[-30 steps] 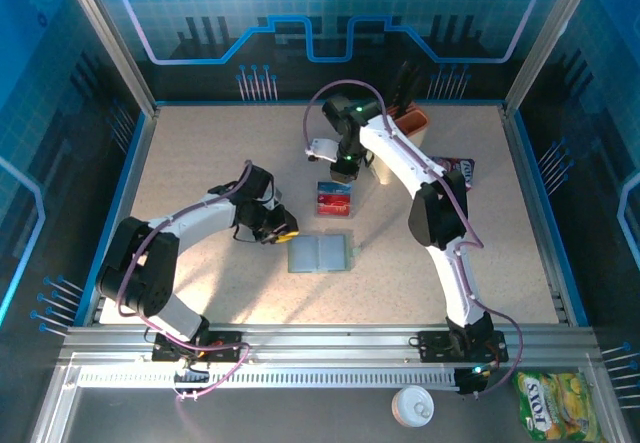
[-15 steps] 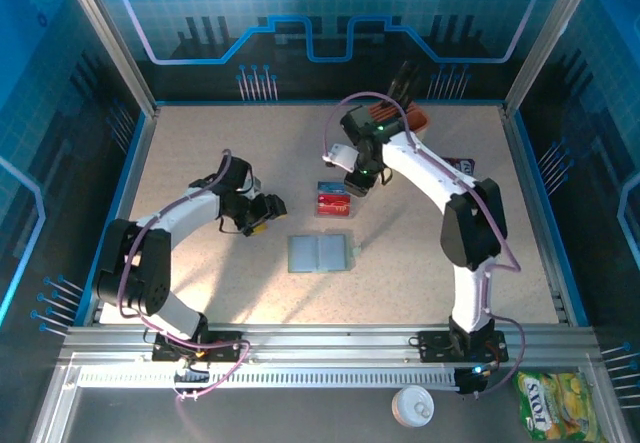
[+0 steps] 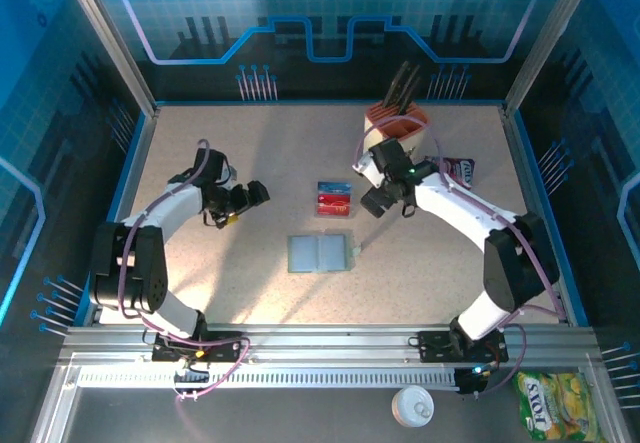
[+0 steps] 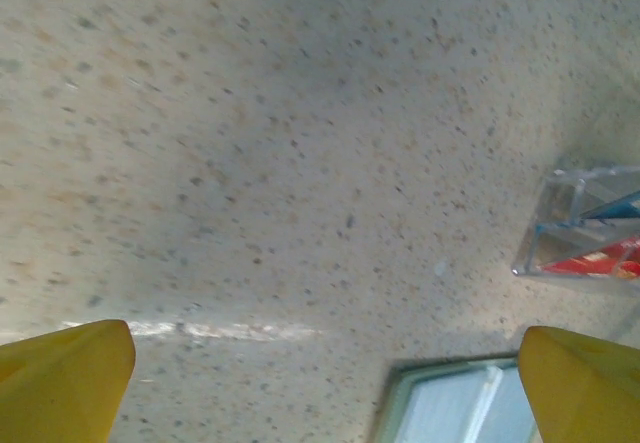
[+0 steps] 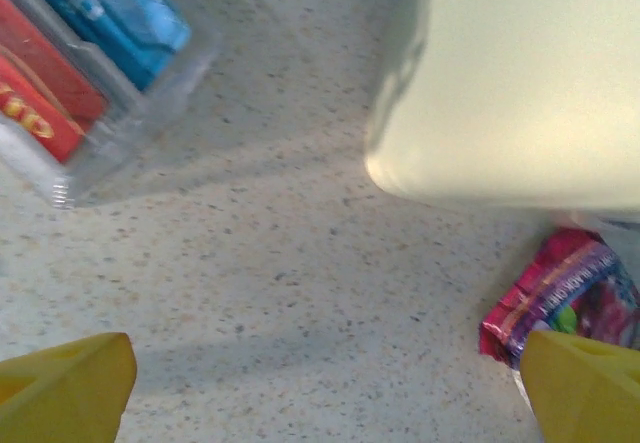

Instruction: Take the credit cards out of the card holder

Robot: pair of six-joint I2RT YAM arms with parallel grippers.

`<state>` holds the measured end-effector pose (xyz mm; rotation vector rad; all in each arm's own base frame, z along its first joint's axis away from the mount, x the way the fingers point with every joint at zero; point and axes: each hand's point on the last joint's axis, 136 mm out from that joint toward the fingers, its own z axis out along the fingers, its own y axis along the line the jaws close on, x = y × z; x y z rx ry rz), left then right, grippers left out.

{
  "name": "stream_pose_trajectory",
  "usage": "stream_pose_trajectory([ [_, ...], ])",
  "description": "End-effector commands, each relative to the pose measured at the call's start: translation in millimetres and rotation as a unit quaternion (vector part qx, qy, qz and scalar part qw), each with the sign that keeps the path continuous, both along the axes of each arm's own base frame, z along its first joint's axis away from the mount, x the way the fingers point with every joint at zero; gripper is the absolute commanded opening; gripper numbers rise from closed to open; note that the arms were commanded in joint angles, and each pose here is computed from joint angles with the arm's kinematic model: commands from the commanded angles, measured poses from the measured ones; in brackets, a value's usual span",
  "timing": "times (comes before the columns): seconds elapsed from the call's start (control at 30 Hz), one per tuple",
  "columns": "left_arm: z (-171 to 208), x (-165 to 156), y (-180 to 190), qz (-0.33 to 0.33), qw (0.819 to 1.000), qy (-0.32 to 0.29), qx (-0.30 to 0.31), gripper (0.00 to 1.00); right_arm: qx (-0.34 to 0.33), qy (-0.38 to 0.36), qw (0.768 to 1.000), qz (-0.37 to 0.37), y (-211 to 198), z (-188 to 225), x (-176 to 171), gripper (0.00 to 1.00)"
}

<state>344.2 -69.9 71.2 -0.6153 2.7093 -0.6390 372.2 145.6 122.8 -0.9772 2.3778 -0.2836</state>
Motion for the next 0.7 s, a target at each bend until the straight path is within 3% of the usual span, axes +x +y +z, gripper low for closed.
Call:
stream_pose_trajectory([
  [0.0,19,17,23,0.012,0.997,-0.053,0.049,0.99,0.032,-0.078,0.994,-0.076,-25,19,22,1.00],
  [0.33,26,17,96,0.087,0.971,-0.112,0.194,0.99,0.087,-0.125,0.969,-0.196,-88,-8,31,1.00],
  [0.5,29,17,117,0.102,0.955,-0.149,0.237,0.99,0.116,-0.161,0.953,-0.228,-109,-15,33,1.00],
  [0.67,42,27,130,0.120,0.917,-0.258,0.279,0.99,0.158,-0.206,0.929,-0.263,-132,-18,34,1.00],
])
